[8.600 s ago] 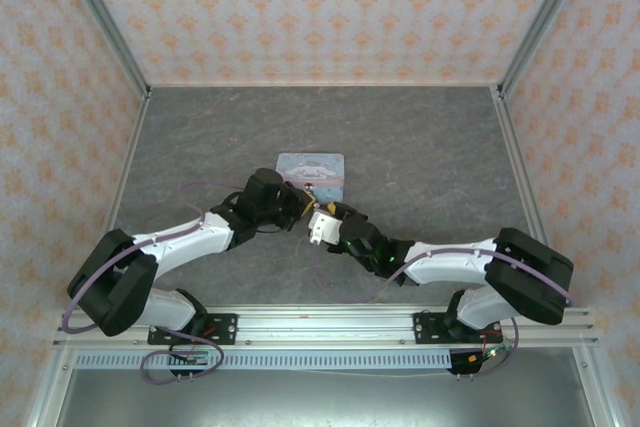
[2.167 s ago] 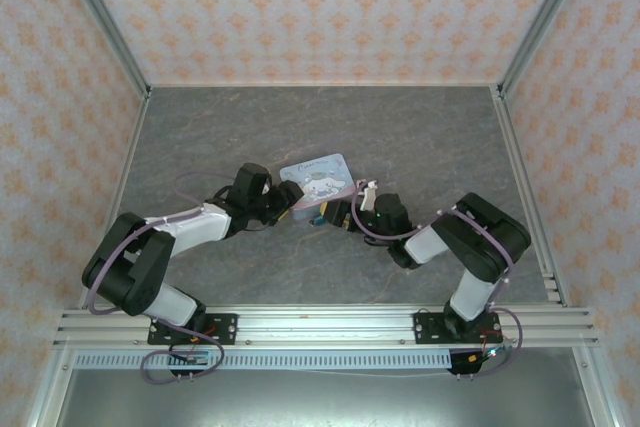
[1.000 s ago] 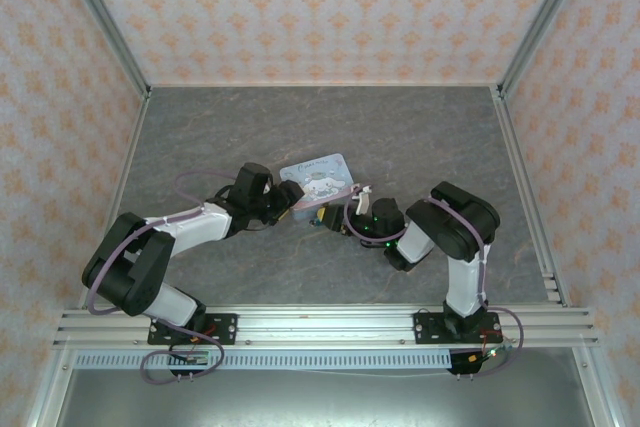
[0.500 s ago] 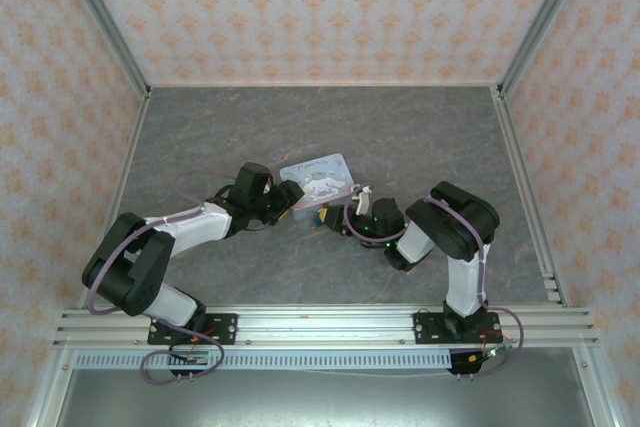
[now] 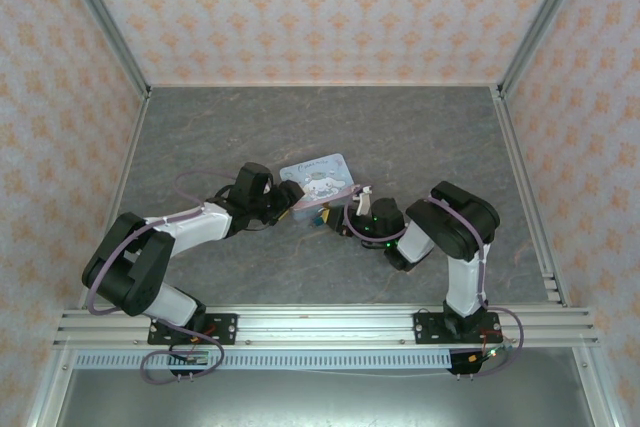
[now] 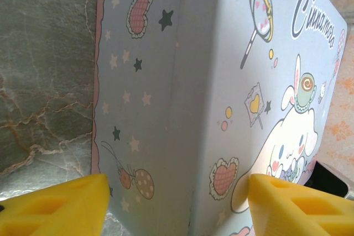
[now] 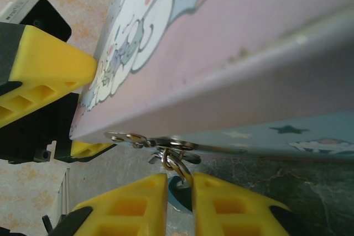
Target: Unlock a padlock with a key
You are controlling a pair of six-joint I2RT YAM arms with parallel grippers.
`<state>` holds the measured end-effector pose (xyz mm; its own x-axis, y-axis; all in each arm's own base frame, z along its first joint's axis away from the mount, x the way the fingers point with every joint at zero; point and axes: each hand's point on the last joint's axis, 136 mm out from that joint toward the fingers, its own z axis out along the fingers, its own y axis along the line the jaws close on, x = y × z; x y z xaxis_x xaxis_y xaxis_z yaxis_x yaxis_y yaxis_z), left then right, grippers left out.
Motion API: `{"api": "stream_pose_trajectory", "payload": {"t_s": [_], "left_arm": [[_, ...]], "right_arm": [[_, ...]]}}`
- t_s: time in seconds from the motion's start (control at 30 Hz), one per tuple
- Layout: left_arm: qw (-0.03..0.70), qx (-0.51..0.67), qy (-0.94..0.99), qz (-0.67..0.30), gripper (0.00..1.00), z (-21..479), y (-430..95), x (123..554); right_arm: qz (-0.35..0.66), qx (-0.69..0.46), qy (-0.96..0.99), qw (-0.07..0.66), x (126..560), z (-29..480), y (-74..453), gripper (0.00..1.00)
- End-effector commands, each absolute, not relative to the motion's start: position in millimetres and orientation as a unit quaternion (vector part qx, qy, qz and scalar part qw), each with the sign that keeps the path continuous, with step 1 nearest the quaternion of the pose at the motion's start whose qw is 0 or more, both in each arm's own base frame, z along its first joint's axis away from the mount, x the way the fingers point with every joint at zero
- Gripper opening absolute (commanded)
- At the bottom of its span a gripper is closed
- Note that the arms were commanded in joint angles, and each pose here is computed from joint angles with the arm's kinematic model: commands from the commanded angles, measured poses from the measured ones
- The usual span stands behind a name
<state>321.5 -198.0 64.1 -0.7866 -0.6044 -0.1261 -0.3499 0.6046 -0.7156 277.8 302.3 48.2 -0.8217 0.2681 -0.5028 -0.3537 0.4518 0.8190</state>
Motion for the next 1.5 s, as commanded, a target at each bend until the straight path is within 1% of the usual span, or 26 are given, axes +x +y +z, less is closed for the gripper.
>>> {"api": "stream_pose_trajectory", "payload": {"t_s": [0.0, 0.17, 0.33, 0.9, 1.47], "left_arm": [[0.146, -0.282, 0.901, -0.294, 0.66, 36.7, -184.6, 298.8], [0.147, -0.283, 0.901, -0.292, 0.66, 36.4, -183.4, 298.7], [0.146, -0.284, 0.902, -0.291, 0.66, 35.2, -182.6, 297.4], [0.15, -0.283, 0.903, -0.286, 0.66, 35.1, -179.6, 295.1], [0.153, -0.283, 0.903, -0.285, 0.67, 36.5, -178.2, 294.5]], "right_arm": [[0.527, -0.04, 0.792, 0.306, 277.8, 53.3, 304.6, 0.14], [0.526, -0.038, 0.792, 0.308, 278.6, 54.2, 303.8, 0.06], [0.524, -0.035, 0.791, 0.316, 279.3, 58.7, 301.4, 0.03], [0.515, -0.007, 0.787, 0.34, 287.0, 71.5, 291.7, 0.0], [0.509, 0.009, 0.786, 0.351, 289.8, 75.4, 285.1, 0.0]]}}
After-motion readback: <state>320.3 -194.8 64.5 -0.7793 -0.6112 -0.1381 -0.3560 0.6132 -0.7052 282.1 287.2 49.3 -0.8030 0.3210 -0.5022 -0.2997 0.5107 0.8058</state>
